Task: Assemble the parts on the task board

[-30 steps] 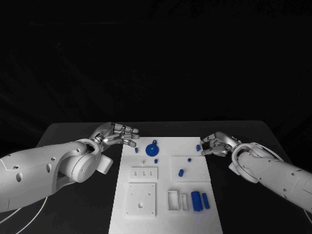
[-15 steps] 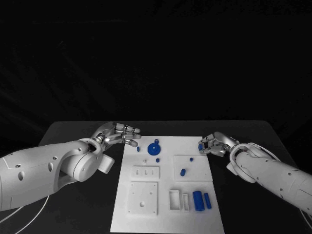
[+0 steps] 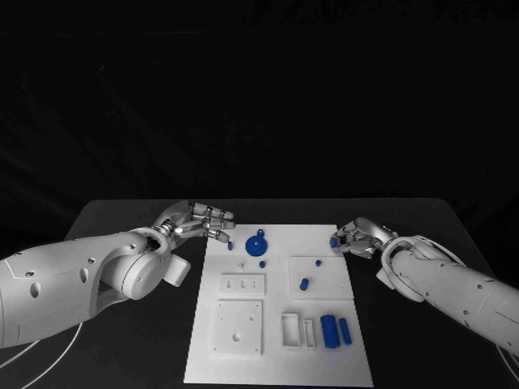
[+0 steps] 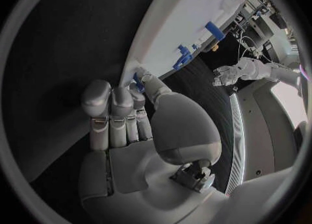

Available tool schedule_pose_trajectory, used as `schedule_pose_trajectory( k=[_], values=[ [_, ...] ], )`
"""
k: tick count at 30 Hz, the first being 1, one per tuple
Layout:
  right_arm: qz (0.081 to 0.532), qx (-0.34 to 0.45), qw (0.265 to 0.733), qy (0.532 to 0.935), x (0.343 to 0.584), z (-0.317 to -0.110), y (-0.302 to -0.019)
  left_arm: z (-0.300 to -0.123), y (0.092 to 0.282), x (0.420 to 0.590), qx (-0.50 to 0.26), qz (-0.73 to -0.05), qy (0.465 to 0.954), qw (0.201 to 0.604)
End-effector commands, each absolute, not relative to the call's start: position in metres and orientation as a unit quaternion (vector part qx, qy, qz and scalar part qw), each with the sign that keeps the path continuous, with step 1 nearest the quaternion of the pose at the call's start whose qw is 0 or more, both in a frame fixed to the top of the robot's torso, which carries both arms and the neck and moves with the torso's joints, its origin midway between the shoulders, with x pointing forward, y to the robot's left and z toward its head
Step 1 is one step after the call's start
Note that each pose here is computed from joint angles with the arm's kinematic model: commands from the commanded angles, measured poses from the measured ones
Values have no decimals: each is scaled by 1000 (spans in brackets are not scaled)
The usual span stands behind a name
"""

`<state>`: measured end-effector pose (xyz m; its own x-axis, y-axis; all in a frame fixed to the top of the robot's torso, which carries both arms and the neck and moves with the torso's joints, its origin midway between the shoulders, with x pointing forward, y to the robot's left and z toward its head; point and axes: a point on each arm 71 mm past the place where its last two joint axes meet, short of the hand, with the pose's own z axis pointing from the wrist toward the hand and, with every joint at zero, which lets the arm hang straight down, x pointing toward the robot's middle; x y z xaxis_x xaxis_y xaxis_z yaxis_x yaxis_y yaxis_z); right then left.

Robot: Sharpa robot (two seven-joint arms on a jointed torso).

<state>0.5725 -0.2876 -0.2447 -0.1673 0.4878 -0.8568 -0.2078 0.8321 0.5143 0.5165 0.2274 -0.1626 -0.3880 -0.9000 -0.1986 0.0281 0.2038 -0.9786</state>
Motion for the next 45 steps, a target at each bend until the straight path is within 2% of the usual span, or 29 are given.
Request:
schedule_pose_trajectory(
  k=[1,28,37,45],
  values=[
    [275,91,634,717,572,-245,-284,-162,225,516,-335,-536,644,431],
    [264,104,668,688,573,-239,-282,-162,224,515,-334,-536,645,430],
    [276,106,679,672,570,-232,-274,-162,224,515,-332,-533,648,431],
    [301,95,681,661,562,-220,-257,-163,223,515,-342,-515,661,426]
  ],
)
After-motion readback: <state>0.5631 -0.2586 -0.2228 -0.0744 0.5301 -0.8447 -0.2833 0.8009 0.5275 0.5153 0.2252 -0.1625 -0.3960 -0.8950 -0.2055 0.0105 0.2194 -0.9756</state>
